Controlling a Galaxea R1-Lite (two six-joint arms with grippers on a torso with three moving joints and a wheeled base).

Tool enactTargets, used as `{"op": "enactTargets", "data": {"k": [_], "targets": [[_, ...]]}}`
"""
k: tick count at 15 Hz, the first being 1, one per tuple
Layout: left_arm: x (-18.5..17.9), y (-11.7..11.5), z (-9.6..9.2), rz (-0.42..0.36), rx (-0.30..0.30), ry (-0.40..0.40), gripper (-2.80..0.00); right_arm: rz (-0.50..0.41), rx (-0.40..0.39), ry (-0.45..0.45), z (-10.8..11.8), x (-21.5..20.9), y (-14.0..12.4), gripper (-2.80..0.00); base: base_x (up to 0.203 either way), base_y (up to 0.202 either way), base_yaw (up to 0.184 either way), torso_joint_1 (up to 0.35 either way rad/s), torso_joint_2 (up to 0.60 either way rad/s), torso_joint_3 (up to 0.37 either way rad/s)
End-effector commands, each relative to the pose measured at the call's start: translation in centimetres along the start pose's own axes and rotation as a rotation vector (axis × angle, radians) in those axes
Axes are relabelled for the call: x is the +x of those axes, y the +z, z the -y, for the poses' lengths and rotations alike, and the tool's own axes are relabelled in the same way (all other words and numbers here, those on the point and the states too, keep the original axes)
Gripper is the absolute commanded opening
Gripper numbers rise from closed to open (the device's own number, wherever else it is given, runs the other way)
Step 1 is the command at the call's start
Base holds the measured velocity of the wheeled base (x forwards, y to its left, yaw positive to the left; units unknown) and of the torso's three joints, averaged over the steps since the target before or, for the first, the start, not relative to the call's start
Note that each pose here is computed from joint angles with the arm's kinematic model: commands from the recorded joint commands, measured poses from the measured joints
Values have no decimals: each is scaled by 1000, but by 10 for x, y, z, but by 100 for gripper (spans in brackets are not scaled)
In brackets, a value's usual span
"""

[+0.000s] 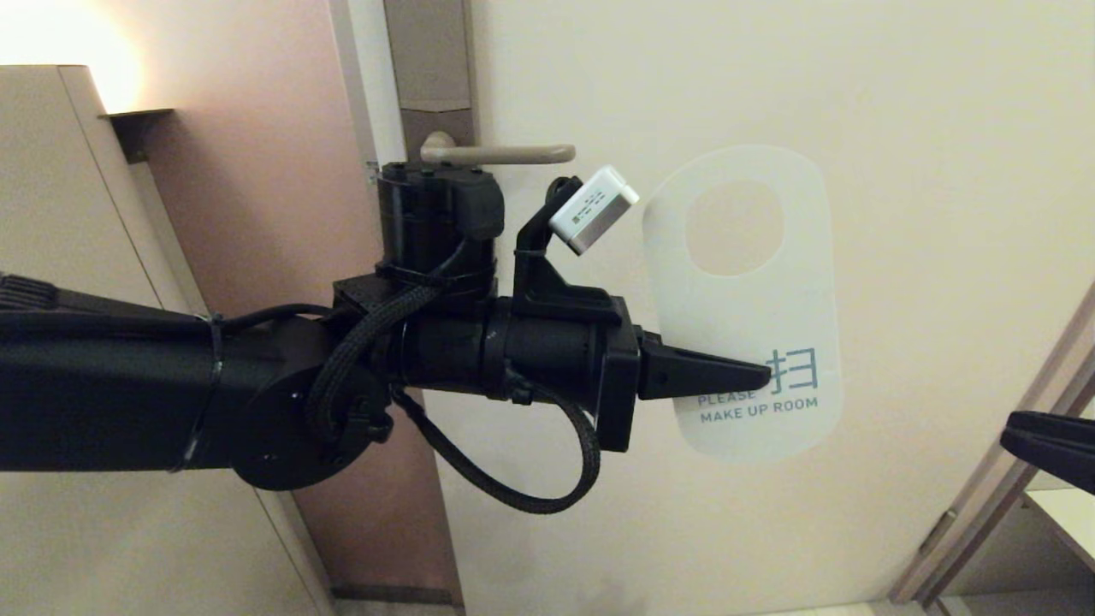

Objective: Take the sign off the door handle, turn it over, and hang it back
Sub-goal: Hand it to the other hand

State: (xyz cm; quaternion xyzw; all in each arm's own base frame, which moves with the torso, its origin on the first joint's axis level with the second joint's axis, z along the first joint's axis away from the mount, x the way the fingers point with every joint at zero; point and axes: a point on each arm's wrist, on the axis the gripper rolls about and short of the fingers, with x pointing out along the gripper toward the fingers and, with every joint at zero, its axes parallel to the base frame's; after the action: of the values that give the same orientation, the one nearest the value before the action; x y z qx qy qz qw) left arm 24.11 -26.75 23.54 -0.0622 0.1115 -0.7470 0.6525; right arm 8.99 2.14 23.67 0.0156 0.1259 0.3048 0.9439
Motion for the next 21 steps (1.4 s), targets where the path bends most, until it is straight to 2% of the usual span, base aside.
{"op": "enactTargets", "data": {"k": [1, 6, 11, 21], "targets": [[6, -6, -8, -12, -16, -4, -280, -33, 20, 3, 4, 8, -2, 0, 0, 0, 0, 0, 0, 0], [12, -10, -13, -19, -22, -14, -280, -41, 28, 20, 5, 10, -3, 0, 0, 0, 0, 0, 0, 0], [27, -6, -19, -10, -13, -35, -280, 12, -4, 146, 12, 27, 9, 0, 0, 0, 0, 0, 0, 0], [70, 3, -20, 13, -24, -116, -280, 55, -20, 178, 6, 18, 8, 0, 0, 0, 0, 0, 0, 0]]}}
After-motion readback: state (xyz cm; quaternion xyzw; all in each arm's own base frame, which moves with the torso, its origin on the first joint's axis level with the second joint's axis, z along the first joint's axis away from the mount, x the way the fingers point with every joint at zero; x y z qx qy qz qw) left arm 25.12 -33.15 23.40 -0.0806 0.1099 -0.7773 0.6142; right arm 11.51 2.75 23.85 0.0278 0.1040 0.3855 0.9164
